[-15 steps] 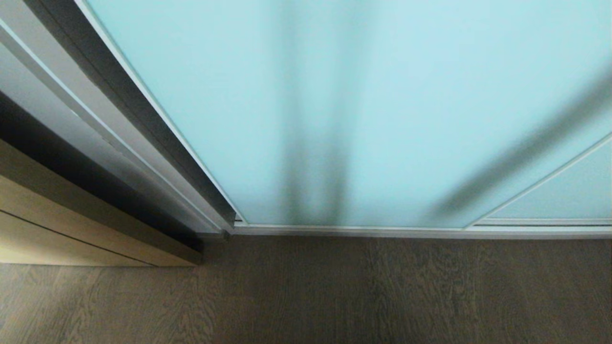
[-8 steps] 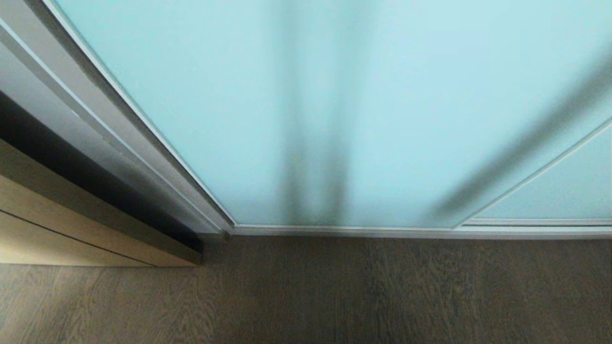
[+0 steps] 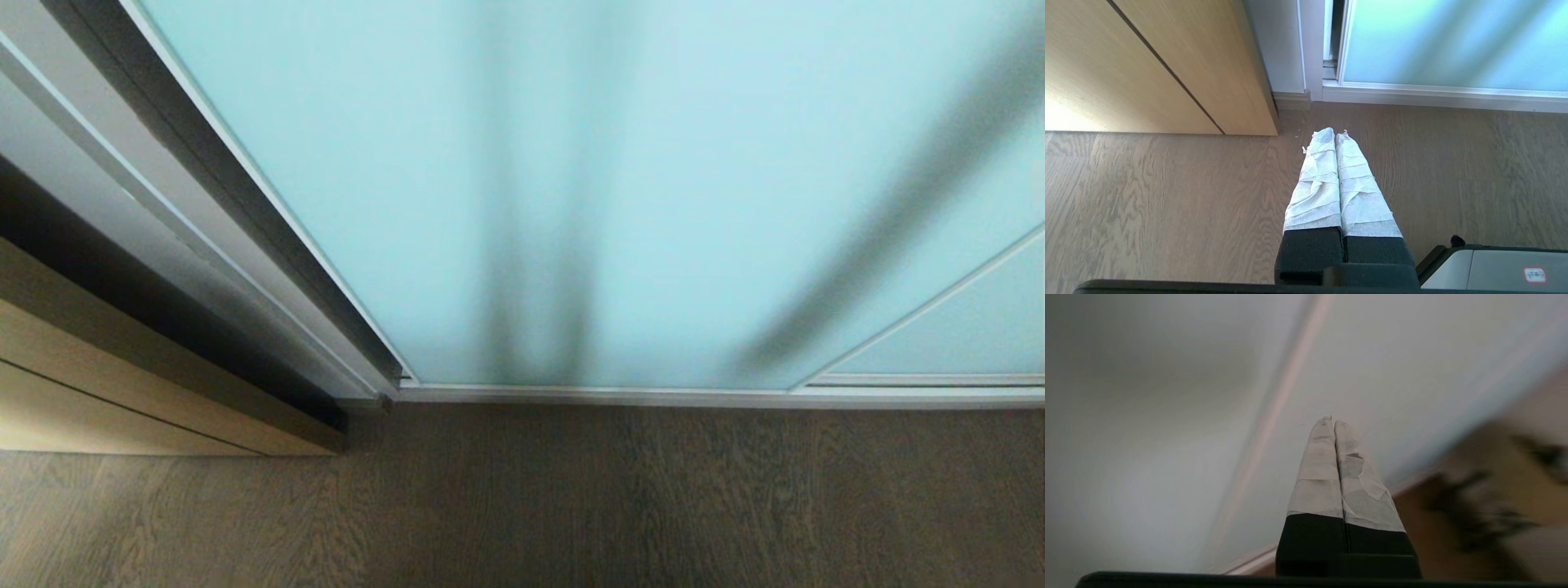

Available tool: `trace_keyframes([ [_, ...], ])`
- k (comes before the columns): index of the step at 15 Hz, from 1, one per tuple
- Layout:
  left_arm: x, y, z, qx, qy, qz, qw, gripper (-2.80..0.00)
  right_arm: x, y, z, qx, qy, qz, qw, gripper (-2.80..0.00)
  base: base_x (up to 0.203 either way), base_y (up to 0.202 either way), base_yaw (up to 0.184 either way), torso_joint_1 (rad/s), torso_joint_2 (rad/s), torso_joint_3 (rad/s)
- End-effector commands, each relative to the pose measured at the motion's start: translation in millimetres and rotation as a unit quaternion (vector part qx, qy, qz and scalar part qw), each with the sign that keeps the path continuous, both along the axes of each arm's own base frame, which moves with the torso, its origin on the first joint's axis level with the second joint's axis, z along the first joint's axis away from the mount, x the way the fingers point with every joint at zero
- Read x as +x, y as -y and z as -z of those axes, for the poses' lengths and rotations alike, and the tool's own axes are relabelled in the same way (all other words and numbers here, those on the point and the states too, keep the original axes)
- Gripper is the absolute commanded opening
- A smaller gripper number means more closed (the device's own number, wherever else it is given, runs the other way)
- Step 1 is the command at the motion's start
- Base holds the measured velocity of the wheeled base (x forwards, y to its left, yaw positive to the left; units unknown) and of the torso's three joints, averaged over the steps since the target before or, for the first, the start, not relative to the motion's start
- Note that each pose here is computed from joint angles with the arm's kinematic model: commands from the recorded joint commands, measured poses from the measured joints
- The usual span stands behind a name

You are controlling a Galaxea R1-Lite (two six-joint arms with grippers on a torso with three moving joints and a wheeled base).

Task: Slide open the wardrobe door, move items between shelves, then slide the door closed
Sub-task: Close the door

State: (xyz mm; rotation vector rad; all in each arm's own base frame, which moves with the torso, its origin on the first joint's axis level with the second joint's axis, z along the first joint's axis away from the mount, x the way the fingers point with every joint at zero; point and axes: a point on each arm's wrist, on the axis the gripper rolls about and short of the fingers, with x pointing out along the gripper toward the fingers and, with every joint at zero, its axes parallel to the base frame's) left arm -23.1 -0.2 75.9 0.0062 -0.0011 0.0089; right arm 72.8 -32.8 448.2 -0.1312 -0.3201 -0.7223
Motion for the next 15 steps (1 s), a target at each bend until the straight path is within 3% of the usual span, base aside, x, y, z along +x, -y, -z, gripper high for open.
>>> trace_keyframes([
  [1, 0, 0, 0, 0.0, 0.0, 0.0, 1.0, -2.8, 24, 22, 6, -0.008, -0.013, 0.068, 0.998, -2.8, 0.0, 0.0, 0.0, 0.0, 0.0, 0.0],
  [3, 0, 0, 0, 0.0, 0.0, 0.0, 1.0, -2.8, 48, 47, 18, -0.036, -0.019, 0.123, 0.992, -2.8, 0.0, 0.0, 0.0, 0.0, 0.0, 0.0],
  [5, 0, 0, 0, 0.0, 0.0, 0.0, 1.0, -2.8, 66, 62, 22, -0.052, -0.007, 0.141, 0.989, -2.8, 0.0, 0.0, 0.0, 0.0, 0.0, 0.0],
  [10, 0, 0, 0, 0.0, 0.0, 0.0, 1.0, -2.8, 86, 76, 25, -0.048, -0.009, 0.133, 0.99, -2.8, 0.0, 0.0, 0.0, 0.0, 0.0, 0.0],
  [15, 0, 0, 0, 0.0, 0.0, 0.0, 1.0, -2.8, 84, 95, 20, -0.046, 0.006, 0.177, 0.983, -2.8, 0.0, 0.0, 0.0, 0.0, 0.0, 0.0],
])
